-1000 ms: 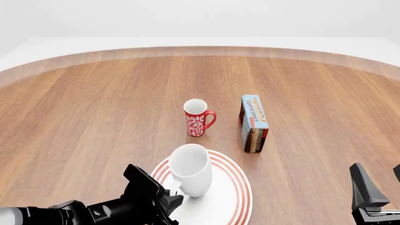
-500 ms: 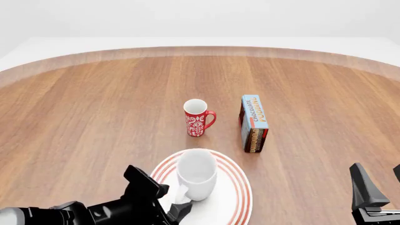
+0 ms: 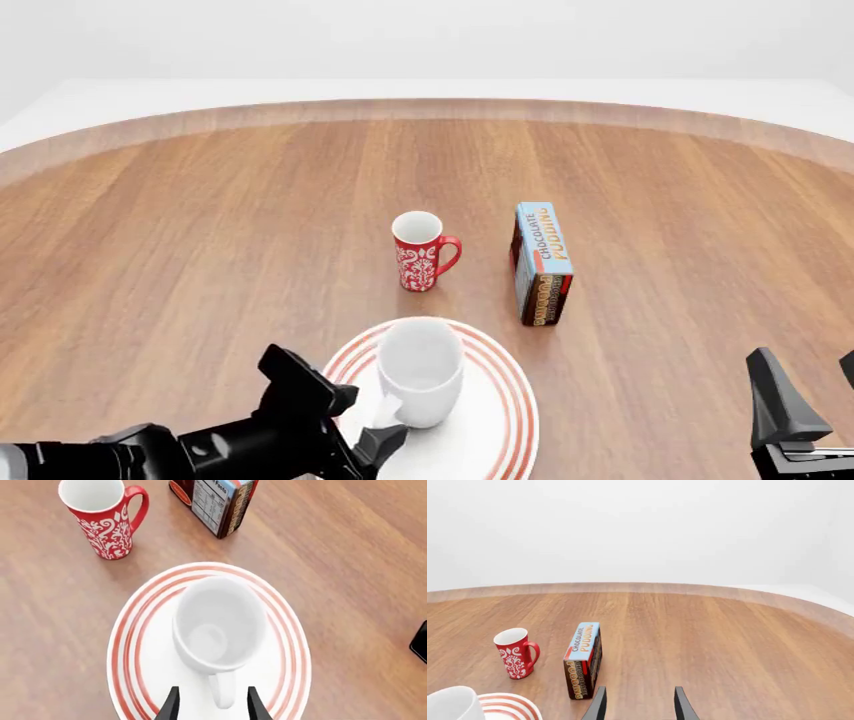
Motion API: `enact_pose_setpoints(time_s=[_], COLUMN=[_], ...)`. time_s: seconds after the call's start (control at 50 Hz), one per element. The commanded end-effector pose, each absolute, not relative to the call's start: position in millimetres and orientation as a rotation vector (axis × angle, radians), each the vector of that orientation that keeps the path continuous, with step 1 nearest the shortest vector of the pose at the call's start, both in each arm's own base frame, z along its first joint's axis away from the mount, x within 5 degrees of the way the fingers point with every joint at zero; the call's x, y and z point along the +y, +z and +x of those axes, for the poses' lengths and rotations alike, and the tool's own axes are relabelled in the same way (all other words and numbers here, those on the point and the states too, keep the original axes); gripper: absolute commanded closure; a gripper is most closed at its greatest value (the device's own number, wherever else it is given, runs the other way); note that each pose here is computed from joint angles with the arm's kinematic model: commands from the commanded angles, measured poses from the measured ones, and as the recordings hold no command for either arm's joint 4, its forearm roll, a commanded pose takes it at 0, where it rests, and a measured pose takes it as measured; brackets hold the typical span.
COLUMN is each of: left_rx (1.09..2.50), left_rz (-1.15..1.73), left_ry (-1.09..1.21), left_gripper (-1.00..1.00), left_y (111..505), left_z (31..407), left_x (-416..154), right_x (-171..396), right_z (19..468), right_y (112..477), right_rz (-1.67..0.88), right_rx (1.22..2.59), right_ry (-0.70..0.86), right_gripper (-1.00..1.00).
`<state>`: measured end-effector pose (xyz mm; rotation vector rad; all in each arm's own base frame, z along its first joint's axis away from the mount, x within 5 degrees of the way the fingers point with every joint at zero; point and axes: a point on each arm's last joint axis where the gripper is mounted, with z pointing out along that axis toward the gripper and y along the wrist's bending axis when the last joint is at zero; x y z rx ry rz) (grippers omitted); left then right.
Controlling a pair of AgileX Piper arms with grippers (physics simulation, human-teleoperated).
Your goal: Pick up the white mug and put it on the plate, and put the chocolate pudding to the right of the plate.
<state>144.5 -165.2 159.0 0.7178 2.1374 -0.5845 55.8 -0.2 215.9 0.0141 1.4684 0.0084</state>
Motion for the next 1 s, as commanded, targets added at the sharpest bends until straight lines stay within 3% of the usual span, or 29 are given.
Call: enact_pose_setpoints(time_s=[0.02, 0.38, 1.0], left_rx=[2.11, 2.046, 1.911], left_rz=[0.734, 0.783, 0.759], left_ry=[-0.584, -0.577, -0.41], left_gripper=[-1.0, -1.0, -1.0], left_y=[169, 197, 256], left_z=[144, 145, 149], left_x=[-166, -169, -127], right_x=[0, 0, 0], right_z=[56, 56, 56], right_y=[216, 216, 216], right_rz=[0.014, 0.014, 0.014], right_rx=[1.468, 1.469, 1.468], right_ry=[0.008, 0.008, 0.008], right_gripper=[-1.0, -1.0, -1.0])
